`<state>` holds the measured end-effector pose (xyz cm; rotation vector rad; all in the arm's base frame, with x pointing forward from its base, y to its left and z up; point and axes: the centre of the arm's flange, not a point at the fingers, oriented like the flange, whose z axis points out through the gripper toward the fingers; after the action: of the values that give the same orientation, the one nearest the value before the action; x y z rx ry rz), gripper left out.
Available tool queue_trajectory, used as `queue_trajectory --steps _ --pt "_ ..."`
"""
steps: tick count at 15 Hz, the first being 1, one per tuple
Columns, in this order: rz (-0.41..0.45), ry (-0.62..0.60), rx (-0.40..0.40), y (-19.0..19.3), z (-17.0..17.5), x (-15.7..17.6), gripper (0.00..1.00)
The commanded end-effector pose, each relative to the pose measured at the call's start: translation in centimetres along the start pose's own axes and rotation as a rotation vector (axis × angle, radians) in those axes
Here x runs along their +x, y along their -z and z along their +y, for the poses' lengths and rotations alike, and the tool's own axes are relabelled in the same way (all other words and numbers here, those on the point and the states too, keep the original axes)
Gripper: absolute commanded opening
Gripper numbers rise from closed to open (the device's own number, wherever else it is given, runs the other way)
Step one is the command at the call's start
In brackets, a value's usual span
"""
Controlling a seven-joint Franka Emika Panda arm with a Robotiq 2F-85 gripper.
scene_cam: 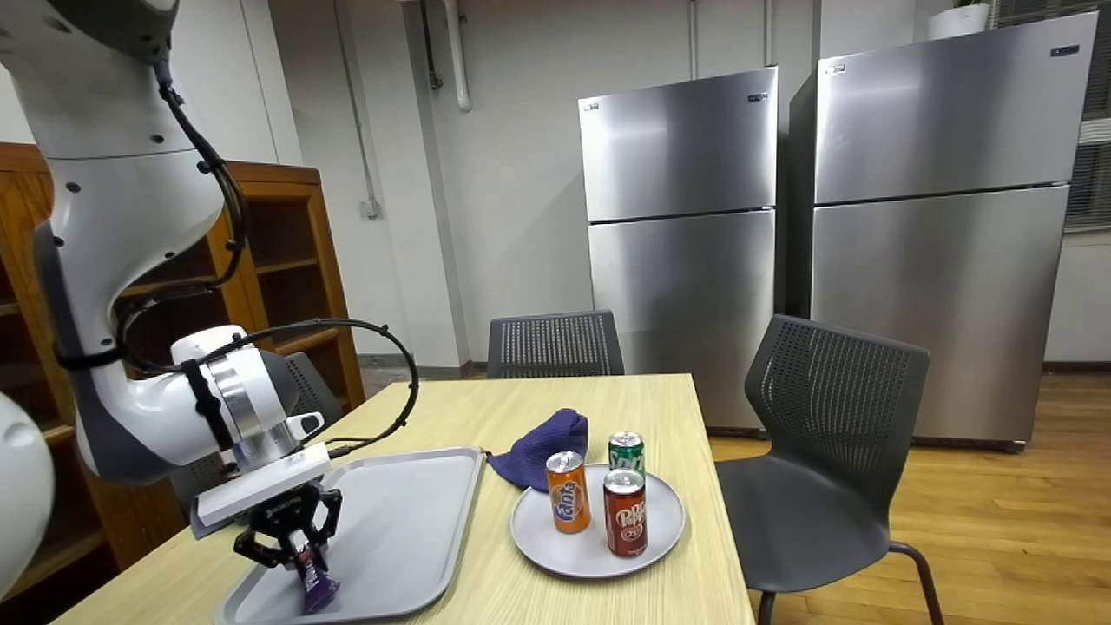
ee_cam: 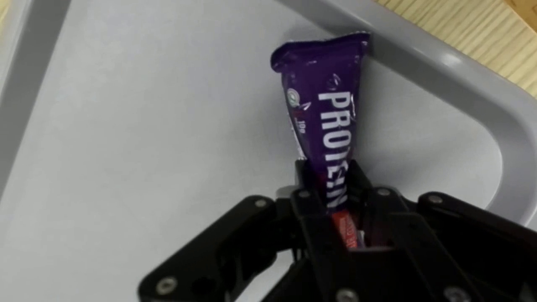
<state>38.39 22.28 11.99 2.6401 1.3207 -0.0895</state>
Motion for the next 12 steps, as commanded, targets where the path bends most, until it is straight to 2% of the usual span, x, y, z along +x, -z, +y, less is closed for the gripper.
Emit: queue_trajectory --steps 1,2,8,12 --pt "0.005 0.011 -0.011 0.6 0.1 -0.4 0.01" --pt "0.006 0.009 -0.013 1.0 0.1 -0.4 0.04" --pt "0.023 0.002 -0.051 3.8 0.7 -0.1 0.04" --pt "0.035 0.028 -0.068 5.5 -0.1 0.7 0.03"
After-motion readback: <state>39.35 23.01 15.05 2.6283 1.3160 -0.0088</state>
